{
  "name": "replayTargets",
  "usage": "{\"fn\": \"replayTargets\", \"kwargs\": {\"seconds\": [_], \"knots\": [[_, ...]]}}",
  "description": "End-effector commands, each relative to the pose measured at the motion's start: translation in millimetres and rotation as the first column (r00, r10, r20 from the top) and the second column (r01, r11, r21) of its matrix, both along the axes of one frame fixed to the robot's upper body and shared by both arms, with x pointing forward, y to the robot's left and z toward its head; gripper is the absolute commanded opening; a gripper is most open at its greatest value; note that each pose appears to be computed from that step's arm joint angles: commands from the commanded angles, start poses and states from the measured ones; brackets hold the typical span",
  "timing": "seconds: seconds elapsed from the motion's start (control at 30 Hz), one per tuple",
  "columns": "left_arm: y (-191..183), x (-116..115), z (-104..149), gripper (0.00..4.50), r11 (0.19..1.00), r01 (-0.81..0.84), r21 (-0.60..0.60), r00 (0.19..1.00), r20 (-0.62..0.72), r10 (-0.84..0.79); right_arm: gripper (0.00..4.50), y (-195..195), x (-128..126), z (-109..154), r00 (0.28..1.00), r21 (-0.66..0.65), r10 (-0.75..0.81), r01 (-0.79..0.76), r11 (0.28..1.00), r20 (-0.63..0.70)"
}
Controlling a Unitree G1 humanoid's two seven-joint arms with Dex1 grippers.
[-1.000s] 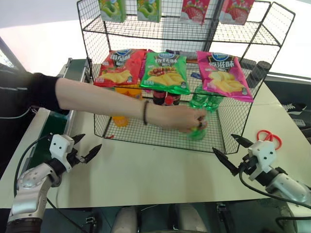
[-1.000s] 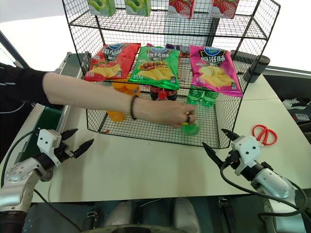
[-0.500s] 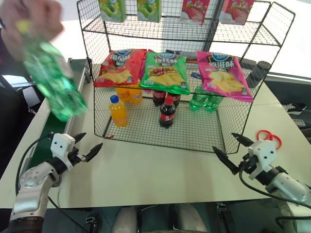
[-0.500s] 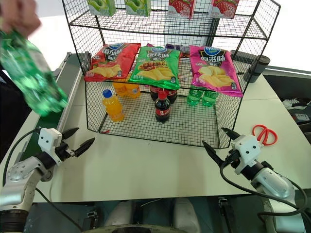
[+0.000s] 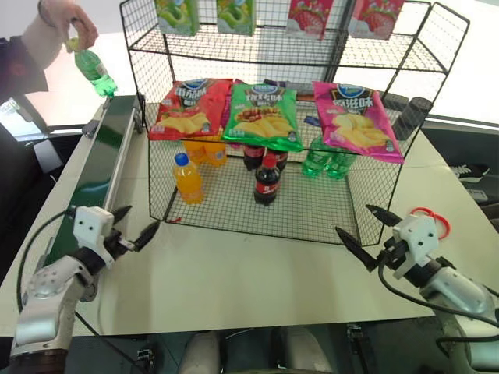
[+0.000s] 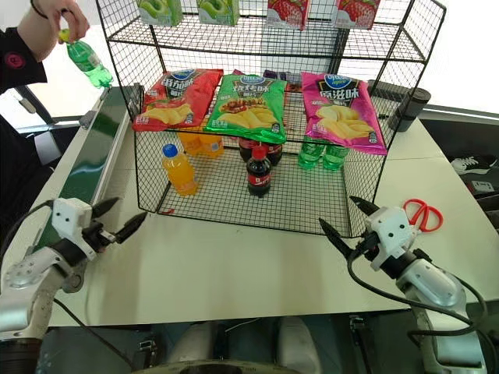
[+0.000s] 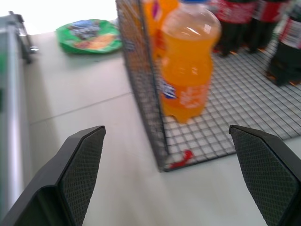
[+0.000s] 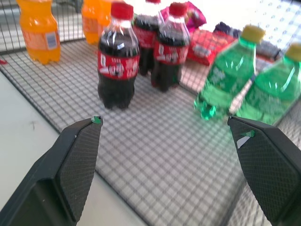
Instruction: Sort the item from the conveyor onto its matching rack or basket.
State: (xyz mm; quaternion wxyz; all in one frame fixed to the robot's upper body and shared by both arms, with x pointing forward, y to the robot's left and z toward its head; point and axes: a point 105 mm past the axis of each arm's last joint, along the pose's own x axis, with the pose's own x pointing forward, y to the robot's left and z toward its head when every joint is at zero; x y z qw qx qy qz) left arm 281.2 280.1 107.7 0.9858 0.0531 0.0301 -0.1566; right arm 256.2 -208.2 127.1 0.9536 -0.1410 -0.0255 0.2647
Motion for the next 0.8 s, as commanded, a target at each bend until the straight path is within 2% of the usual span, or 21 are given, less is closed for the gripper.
{"fn": "replayTargets", "kwargs": {"seconds": [0.03, 0.23, 0.43, 0.8], "knots": [[28, -3, 20, 4.50, 0.983, -0.150, -0.102, 0.987, 0.044, 0.155, 4.44, 11, 5, 10, 0.998, -0.006, 0.051, -0.050, 0.999, 0.048], [61, -14, 11, 4.50, 0.939, -0.293, -0.177, 0.954, 0.014, 0.300, 4.44, 33, 9, 5, 0.990, 0.031, 0.134, -0.135, 0.990, 0.033], [80, -7, 5, 4.50, 0.885, -0.451, -0.115, 0.887, 0.050, 0.458, 4.44, 62, 10, 2, 0.974, 0.091, 0.224, -0.222, 0.971, -0.014], [82, 12, 5, 4.50, 0.861, -0.491, -0.128, 0.857, 0.106, 0.505, 4.44, 97, -1, 1, 0.954, 0.117, 0.300, -0.297, 0.948, -0.008]]}}
